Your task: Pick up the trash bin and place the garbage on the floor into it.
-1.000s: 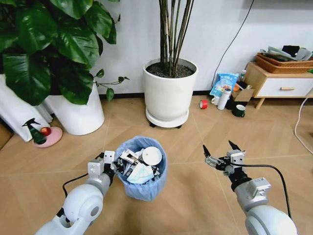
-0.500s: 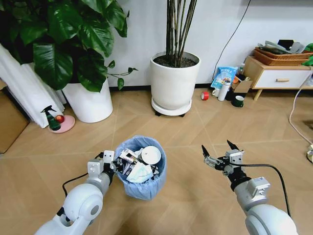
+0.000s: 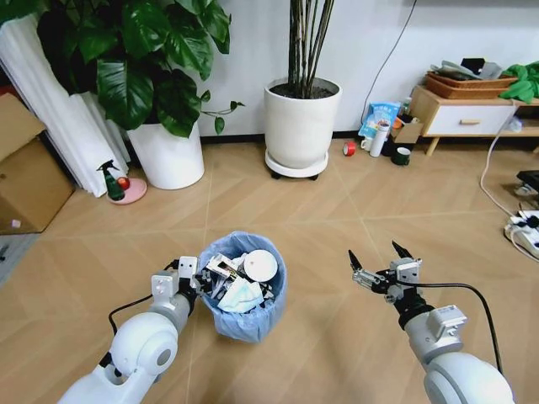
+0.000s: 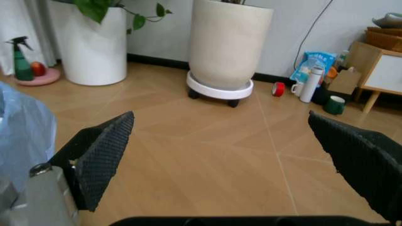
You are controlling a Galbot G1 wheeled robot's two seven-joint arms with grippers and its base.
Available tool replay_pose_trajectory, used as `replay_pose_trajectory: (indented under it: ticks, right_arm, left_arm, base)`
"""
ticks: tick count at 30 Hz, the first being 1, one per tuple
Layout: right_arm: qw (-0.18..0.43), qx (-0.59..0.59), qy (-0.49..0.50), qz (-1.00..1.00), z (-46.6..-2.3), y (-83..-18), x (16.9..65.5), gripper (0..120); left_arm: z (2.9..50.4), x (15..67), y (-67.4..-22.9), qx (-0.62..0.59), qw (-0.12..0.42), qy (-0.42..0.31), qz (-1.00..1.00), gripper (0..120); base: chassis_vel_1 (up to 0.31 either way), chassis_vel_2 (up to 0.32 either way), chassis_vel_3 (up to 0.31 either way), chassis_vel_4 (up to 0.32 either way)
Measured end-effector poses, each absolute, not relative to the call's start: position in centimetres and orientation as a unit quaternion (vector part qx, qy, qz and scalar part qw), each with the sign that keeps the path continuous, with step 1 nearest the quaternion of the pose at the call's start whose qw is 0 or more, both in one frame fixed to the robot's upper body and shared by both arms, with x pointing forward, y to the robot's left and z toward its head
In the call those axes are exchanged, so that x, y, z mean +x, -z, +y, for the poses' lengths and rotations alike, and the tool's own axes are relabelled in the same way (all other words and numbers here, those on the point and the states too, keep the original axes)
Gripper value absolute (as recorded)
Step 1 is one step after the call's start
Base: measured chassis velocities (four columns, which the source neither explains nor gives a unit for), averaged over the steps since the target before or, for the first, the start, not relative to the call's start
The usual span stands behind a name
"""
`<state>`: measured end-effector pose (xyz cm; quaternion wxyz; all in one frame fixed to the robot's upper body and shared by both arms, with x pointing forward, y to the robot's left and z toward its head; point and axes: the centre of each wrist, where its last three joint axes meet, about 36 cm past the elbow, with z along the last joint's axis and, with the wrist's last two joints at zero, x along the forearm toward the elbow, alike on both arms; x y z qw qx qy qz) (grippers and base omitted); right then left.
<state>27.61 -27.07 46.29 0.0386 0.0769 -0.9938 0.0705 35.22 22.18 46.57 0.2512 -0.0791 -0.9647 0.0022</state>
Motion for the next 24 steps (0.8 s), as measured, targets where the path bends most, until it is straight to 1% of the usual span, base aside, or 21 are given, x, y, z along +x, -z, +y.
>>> replay_pose_trajectory:
  ticks: [24]
  right_arm:
    - [0.036,0.073,-0.071,-0.994,-28.10,-46.24,27.93,100]
  left_arm:
    - [22.20,35.57,-46.76,-0.081,0.248,-0.003,-0.965,0]
  base:
    - [0.370,-0.241,-0.375,0.237]
